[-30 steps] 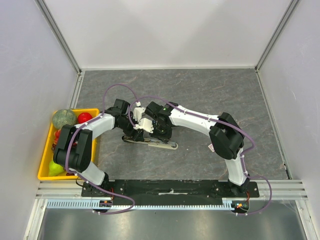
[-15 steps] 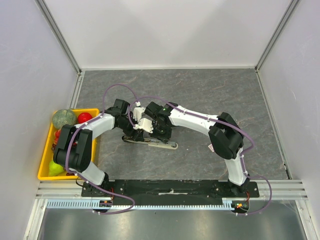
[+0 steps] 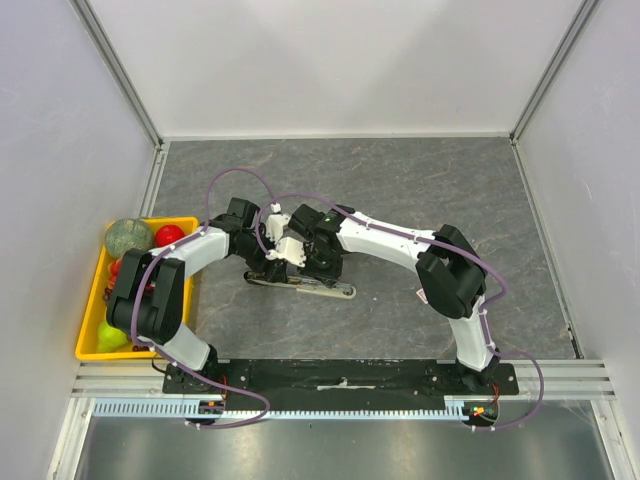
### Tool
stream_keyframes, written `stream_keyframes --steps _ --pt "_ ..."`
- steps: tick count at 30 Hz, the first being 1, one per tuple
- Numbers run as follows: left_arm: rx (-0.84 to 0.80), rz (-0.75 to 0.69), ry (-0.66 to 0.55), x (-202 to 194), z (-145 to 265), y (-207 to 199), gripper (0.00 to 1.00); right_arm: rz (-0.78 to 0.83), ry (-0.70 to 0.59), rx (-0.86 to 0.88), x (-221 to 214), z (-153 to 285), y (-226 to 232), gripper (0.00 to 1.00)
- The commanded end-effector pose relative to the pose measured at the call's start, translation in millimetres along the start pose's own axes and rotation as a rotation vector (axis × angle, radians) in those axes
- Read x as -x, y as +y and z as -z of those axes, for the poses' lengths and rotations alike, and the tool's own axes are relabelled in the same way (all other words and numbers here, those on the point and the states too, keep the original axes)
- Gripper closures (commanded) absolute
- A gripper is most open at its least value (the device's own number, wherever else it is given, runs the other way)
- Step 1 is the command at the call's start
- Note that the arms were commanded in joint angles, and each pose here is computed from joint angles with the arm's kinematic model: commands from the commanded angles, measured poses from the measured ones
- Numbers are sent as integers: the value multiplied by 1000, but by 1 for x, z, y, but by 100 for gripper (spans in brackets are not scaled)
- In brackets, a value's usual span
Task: Load the staples into the stapler
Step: Install the staple into the stapler.
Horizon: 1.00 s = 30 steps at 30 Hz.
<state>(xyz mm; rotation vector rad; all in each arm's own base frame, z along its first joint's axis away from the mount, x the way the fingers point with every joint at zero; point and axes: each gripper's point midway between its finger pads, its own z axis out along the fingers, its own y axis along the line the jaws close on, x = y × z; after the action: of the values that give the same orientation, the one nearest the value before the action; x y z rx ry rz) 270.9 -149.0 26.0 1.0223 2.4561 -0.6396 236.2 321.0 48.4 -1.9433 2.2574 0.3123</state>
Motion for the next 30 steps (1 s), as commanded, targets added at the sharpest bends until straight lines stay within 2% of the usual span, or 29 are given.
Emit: stream_keyframes --steps 1,7,16,20,25,30 --pt "54 -18 47 -15 -4 11 16 -88 167 -14 -40 -19 -3 82" --pt "55 -21 47 -14 -4 11 16 -86 156 -8 -37 -16 -1 68" --pt "57 -19 47 -14 -4 12 16 -74 124 -22 -31 -5 -3 60" --pt "64 -23 45 -13 -3 12 16 -44 40 -22 -19 20 -4 59" --pt "80 -29 24 -7 4 16 16 92 -55 -65 -31 45 -12 55" --pt "99 -52 -24 5 20 23 14 153 -161 -30 -51 31 3 54"
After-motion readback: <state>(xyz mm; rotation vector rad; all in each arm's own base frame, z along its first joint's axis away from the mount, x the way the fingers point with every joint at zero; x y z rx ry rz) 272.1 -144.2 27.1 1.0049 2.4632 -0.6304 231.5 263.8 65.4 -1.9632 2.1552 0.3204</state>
